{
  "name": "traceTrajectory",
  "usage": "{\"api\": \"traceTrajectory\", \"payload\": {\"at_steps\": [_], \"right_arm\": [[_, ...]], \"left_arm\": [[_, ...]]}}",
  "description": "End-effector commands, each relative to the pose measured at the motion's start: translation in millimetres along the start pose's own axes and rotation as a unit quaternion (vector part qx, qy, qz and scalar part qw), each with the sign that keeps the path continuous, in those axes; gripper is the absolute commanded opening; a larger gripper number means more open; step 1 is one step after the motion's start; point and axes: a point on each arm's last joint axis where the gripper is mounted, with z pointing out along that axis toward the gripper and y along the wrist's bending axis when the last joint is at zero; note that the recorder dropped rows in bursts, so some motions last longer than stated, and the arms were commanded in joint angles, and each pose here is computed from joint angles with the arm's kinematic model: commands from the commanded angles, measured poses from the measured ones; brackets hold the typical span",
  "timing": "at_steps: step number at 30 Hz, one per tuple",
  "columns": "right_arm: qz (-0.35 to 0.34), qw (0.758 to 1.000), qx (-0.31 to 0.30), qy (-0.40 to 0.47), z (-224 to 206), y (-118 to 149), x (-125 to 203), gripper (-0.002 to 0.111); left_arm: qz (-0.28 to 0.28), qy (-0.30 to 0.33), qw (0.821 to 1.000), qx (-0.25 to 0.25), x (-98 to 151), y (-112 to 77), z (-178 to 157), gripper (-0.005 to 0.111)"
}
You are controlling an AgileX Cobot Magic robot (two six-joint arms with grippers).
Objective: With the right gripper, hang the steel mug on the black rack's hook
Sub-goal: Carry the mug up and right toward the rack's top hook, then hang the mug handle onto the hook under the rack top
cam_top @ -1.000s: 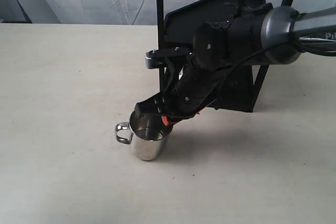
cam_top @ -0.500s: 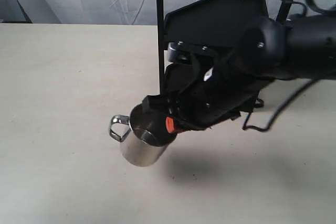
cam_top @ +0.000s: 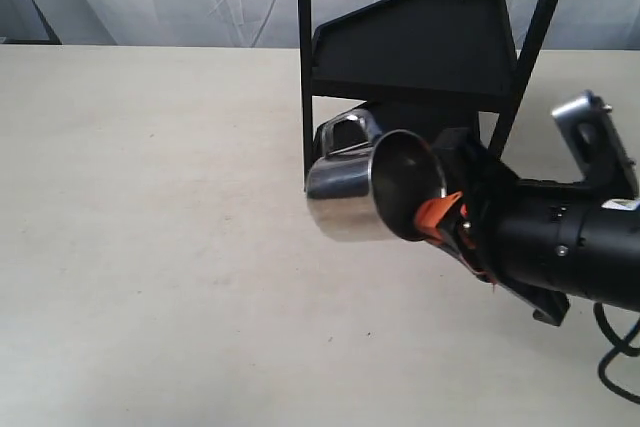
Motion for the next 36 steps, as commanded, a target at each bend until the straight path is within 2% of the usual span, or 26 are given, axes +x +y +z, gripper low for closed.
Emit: {"api": "traceTrajectory", "payload": {"at_steps": [1,8,16,22,26,32,36], "right_arm": [[0.028,0.998,-0.025,-0.055,-16.9,-5.4,-6.7,-0.001],[0.028,0.987,-0.066,-0.147,-36.4,1.4,-21.9,-0.001],[0.037,0.969,-0.077,-0.234,-44.9,2.7,-36.9,-0.001],[-0.003,0.970,-0.093,-0.224,-43.7,13.7,-36.6,-0.001],[0.000,0.977,-0.076,-0.201,-33.1,13.2,-34.2,-0.001],[0.024,0.968,-0.070,-0.240,-28.1,13.1,-42.3,-0.001],[-0.008,0.972,-0.074,-0.224,-22.3,23.8,-41.9,-0.001]], "left_arm": [[-0.001,-0.005,1.000,0.002,-0.6,-0.3,-0.4,0.002],[-0.001,-0.005,1.000,0.002,-0.6,-0.3,-0.4,0.002],[-0.001,-0.005,1.000,0.002,-0.6,-0.3,-0.4,0.002],[-0.001,-0.005,1.000,0.002,-0.6,-0.3,-0.4,0.002],[-0.001,-0.005,1.000,0.002,-0.6,-0.3,-0.4,0.002],[-0.001,-0.005,1.000,0.002,-0.6,-0.3,-0.4,0.002],[-0.001,-0.005,1.000,0.002,-0.6,-0.3,-0.4,0.002]]}}
